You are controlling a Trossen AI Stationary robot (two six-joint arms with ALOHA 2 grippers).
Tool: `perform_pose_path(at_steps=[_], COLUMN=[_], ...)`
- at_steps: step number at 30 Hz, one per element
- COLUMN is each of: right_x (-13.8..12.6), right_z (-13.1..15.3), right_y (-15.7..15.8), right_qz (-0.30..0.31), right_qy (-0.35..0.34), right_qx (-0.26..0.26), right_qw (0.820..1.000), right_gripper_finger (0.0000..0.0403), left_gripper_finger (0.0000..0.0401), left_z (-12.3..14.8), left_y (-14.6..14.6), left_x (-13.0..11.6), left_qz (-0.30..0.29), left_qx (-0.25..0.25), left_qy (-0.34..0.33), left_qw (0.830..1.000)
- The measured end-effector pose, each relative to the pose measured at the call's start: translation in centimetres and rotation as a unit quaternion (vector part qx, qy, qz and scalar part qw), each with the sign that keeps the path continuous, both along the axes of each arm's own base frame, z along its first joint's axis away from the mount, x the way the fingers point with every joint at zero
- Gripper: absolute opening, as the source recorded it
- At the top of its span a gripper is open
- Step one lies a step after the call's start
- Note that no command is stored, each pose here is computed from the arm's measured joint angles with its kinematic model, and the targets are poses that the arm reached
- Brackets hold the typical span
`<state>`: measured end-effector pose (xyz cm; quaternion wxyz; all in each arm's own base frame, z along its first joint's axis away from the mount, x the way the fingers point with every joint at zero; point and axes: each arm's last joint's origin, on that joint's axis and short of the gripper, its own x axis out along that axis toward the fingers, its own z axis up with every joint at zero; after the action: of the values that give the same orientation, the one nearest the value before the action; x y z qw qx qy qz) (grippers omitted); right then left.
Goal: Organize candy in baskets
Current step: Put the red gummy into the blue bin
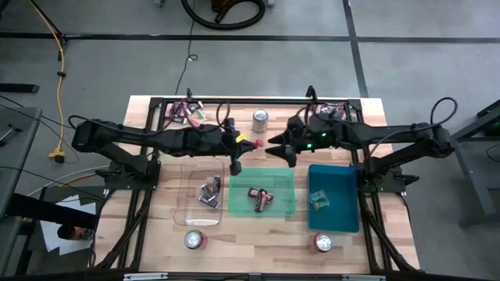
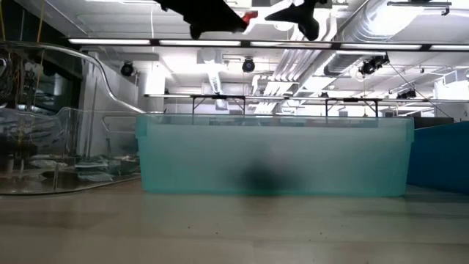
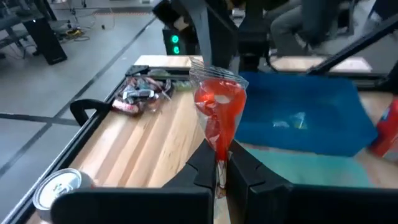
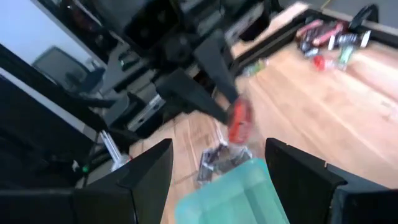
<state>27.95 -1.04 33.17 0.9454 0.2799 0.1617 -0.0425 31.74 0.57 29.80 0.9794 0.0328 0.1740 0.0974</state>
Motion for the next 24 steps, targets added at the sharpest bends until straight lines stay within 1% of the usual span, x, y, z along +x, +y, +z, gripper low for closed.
perform_pose_path(at_steps=[3,7,13,15,19,22,24], right_x=[1.0,2.0,2.1,2.1,2.0,2.0,2.1], right_z=[-1.1,-2.1,-2.3,-2.4,-2.6,-2.5,-2.4], right_y=[0.3,0.5,0.5,0.3,0.0,0.1,0.2], right_qz=[0.005,-0.001,-0.023,-0.036,-0.057,-0.047,-0.025], right_qy=[0.017,0.027,0.035,0.037,0.049,0.046,0.037], right_qx=[0.0,-0.003,-0.013,-0.017,-0.026,-0.023,-0.014], right_qw=[1.0,1.0,0.999,0.999,0.997,0.998,0.999], right_gripper_finger=[0.0249,0.0249,0.0244,0.0233,0.0198,0.0176,0.0166], left_gripper_finger=[0.0,0.0,0.0,0.0,0.0,0.0,0.0], left_z=[-0.6,-1.2,-1.3,-1.2,-1.1,-1.0,-1.0], left_y=[0.0,0.0,-0.2,-0.4,-1.1,-1.8,-2.3], left_x=[0.8,1.1,1.0,1.0,1.0,1.0,0.9], left_qz=[-0.003,-0.004,-0.014,-0.016,-0.031,-0.047,-0.058], left_qx=[0.01,0.012,0.01,0.01,0.013,0.032,0.047], left_qy=[0.014,0.029,0.032,0.029,0.025,0.029,0.031], left_qw=[1.0,1.0,0.999,0.999,0.999,0.998,0.997])
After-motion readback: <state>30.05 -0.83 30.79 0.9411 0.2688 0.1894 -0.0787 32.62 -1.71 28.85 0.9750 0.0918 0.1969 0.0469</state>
